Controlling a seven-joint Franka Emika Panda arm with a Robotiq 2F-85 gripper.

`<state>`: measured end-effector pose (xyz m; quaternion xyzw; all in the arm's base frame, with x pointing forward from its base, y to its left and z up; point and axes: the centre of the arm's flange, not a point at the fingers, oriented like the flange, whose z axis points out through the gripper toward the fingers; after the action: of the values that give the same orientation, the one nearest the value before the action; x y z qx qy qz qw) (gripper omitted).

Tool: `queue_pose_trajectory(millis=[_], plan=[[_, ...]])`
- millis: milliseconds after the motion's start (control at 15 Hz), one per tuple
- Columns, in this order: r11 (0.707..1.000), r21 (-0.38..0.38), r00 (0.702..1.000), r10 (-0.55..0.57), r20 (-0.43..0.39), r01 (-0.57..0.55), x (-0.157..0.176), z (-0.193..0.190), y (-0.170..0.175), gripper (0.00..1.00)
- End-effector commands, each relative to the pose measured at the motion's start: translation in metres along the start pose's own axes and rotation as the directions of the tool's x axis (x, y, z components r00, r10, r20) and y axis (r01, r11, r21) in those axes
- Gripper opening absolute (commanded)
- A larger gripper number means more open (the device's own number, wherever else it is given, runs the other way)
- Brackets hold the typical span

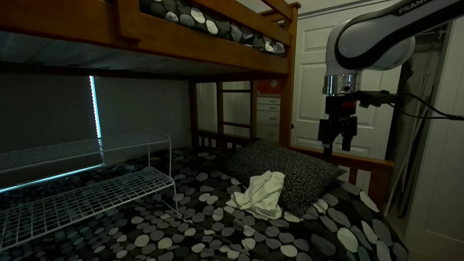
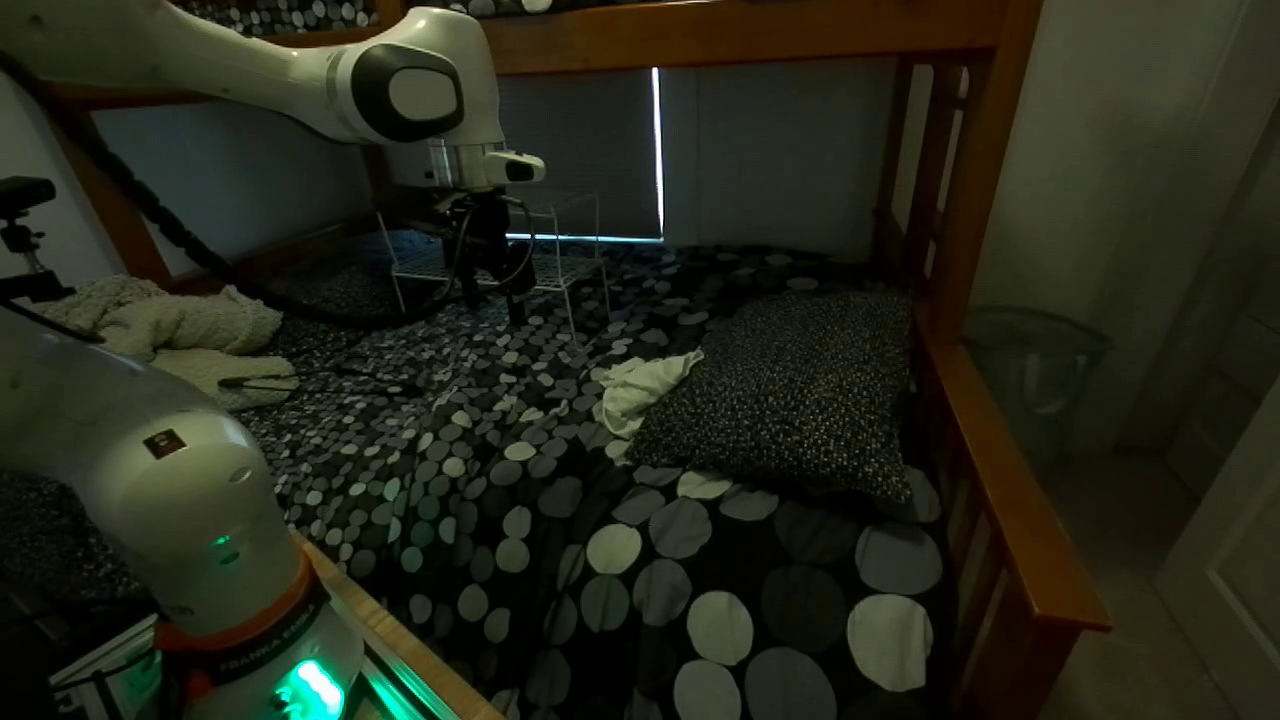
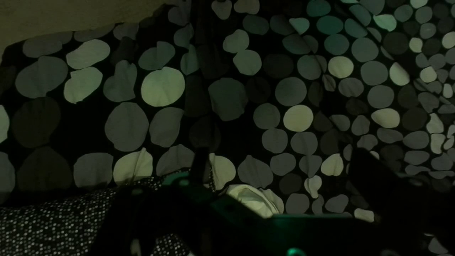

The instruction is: Place the pillow in front of the wire rack

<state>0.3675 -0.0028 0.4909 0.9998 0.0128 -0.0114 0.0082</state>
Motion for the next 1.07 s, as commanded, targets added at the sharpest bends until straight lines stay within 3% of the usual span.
queue_pose_trajectory(millis=[0, 933, 1000], plan=[[1.000, 0.000, 1.000, 0.000, 0.000, 0.000, 0.000, 0.000, 0.000, 1.00], [1.000, 0.000, 1.000, 0.000, 0.000, 0.000, 0.000, 0.000, 0.000, 1.00], [1.000, -0.014, 0.999, 0.023, -0.044, -0.023, 0.014, 0.008, 0.007, 1.00]])
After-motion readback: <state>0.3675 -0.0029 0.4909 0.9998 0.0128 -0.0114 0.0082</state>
